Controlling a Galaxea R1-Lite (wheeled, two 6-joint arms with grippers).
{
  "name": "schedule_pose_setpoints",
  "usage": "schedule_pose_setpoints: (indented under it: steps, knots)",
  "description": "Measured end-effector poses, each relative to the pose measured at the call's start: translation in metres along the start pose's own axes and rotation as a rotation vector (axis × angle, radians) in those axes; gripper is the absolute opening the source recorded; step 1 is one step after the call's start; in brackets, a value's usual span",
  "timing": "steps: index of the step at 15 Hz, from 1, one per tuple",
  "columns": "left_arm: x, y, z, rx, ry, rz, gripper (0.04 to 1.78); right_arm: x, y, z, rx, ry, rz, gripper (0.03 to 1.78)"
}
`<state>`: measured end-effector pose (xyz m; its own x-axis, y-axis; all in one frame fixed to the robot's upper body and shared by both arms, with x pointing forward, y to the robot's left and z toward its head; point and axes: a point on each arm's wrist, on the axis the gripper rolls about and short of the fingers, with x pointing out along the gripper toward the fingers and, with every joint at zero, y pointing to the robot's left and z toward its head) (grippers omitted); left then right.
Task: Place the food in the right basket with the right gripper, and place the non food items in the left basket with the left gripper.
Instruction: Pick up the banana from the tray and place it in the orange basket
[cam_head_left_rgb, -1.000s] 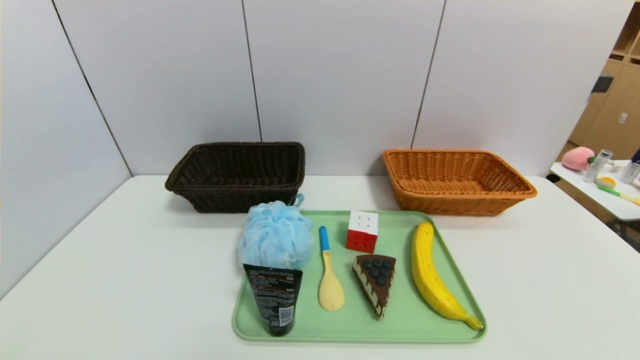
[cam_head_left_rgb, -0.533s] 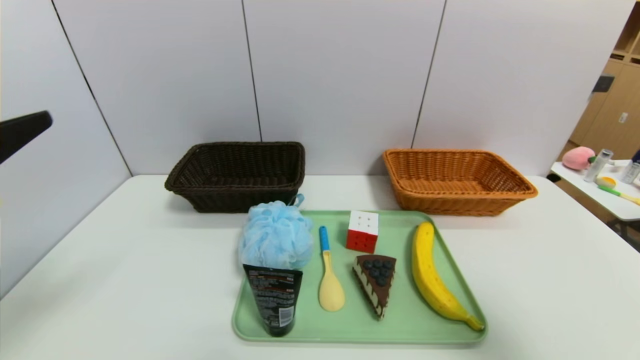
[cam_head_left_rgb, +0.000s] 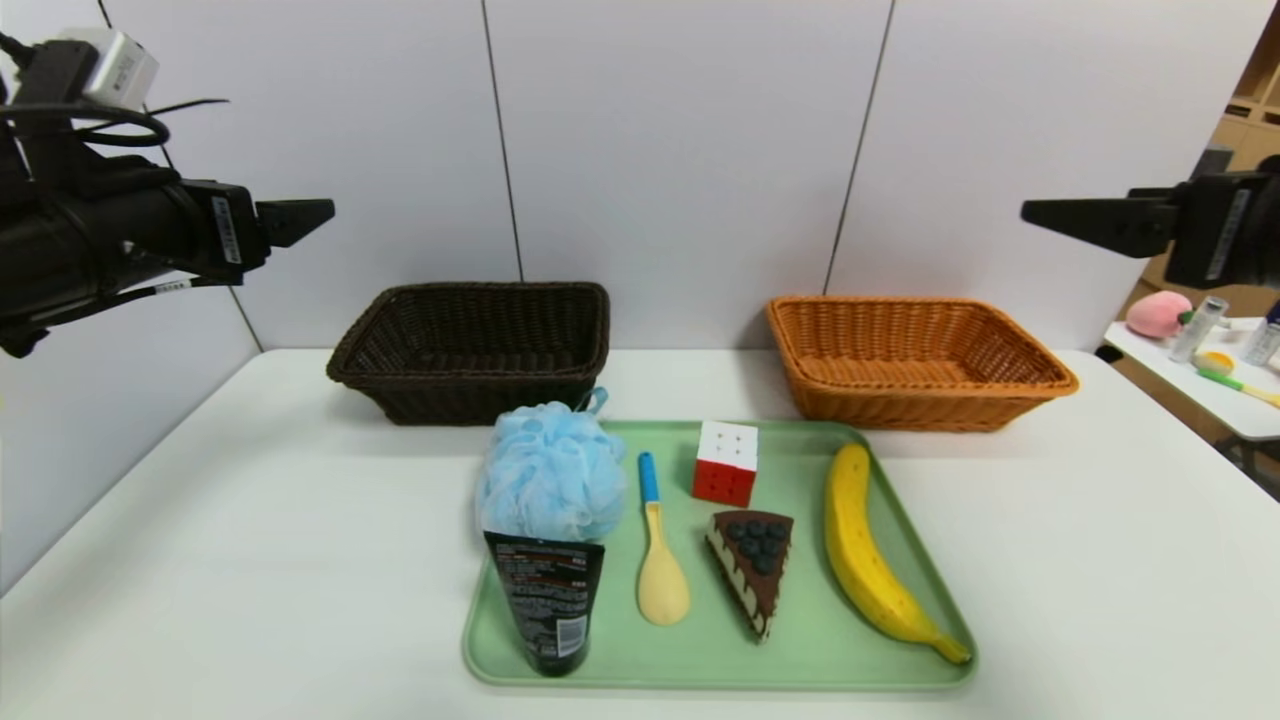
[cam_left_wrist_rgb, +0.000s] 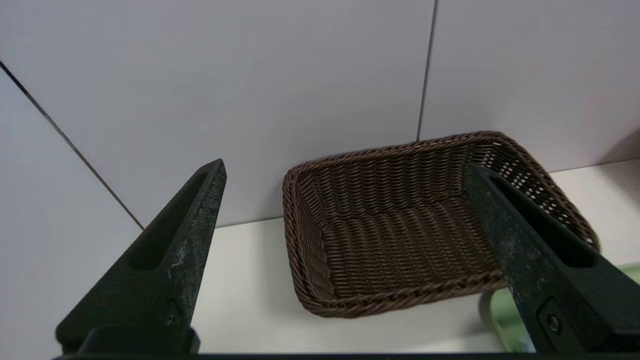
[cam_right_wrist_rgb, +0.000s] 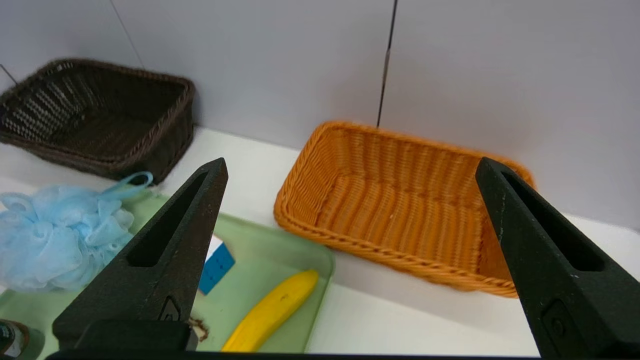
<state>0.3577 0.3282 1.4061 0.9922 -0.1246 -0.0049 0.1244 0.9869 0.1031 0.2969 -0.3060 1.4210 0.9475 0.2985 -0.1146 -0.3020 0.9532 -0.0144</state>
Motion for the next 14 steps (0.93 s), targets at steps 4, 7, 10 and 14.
schedule_pose_setpoints:
  steps: [4, 7, 10, 14]
  knots:
    - [0.024, 0.001, -0.020, -0.006, 0.076, -0.001, 1.69, 0.032, 0.032, -0.002, 0.074, 0.202, 0.032, 1.71]
    - [0.028, 0.001, -0.028, -0.005, 0.107, 0.019, 1.69, 0.037, 0.053, -0.010, 0.176, 0.421, 0.069, 1.71]
    - [0.029, 0.001, -0.030, 0.026, 0.115, 0.018, 1.69, 0.030, 0.068, -0.027, 0.171, 0.690, 0.076, 1.71]
    - [0.029, 0.000, -0.035, 0.029, 0.126, 0.017, 1.69, 0.042, 0.081, -0.043, 0.119, 0.819, 0.073, 1.71]
